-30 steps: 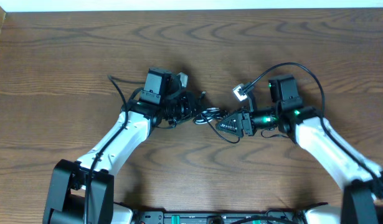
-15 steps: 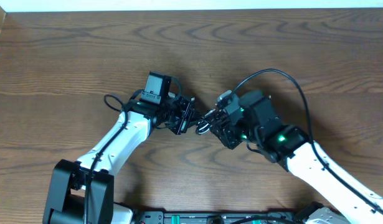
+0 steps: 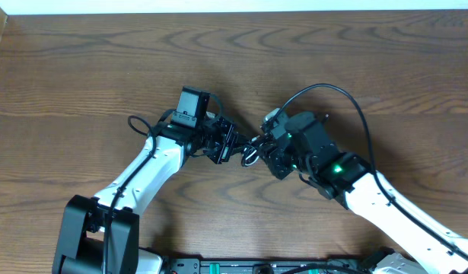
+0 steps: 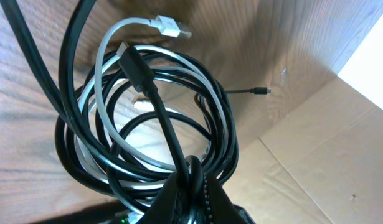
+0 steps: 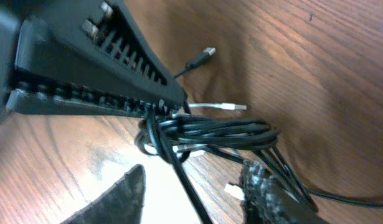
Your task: Untangle cables
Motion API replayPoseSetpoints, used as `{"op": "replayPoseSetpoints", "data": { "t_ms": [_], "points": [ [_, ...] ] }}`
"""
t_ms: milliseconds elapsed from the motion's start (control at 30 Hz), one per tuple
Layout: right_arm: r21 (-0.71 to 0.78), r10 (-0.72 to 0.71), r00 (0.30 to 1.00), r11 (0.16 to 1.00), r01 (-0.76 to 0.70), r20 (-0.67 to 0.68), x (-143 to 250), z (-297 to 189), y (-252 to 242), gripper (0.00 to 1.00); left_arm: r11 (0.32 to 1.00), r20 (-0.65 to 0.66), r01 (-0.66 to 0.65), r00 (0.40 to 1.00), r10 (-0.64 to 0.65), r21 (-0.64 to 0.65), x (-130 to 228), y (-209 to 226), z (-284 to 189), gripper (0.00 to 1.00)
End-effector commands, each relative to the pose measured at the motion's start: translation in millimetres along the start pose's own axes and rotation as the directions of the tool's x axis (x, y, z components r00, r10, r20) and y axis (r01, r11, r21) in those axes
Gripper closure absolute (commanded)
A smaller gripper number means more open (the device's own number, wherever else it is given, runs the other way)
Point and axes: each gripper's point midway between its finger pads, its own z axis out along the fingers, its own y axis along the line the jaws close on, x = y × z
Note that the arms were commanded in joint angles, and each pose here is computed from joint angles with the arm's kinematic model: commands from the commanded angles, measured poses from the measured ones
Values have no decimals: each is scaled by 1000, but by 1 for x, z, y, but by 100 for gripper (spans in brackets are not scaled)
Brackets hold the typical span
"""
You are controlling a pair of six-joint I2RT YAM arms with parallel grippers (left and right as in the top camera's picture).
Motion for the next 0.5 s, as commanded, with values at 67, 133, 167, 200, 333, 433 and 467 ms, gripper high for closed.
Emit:
{"op": "replayPoseSetpoints", "data": {
  "t_ms": [67,133,167,200,333,433,467],
  "points": [
    [-103,-51,997,993,57,57,-14,-33,13,43,999,24,-44,999,44,8,-4,-6,-2,93],
    [-102,-74,997,992,74,7,-1,-33,12,44,999,17,-44,999,44,8,-3,-6,-1,92],
    [-104,-79,997,992,77,-20,6,-32,12,44,999,17,-44,999,44,8,-3,-6,-1,93],
    [-104,-79,995,992,73,-52,14,-31,11,44,999,18,-44,999,43,8,-3,-6,-2,93],
    [-107,-96,988,991,83,-121,31,-28,9,47,999,17,-49,999,49,8,-3,-6,-1,92],
    [-85,-96,985,993,84,-141,35,-25,5,50,998,-4,-61,998,61,10,2,-6,-1,93],
    [-73,-96,985,994,86,-143,35,-25,3,51,997,-18,-72,997,73,14,5,-7,0,93]
  ]
}}
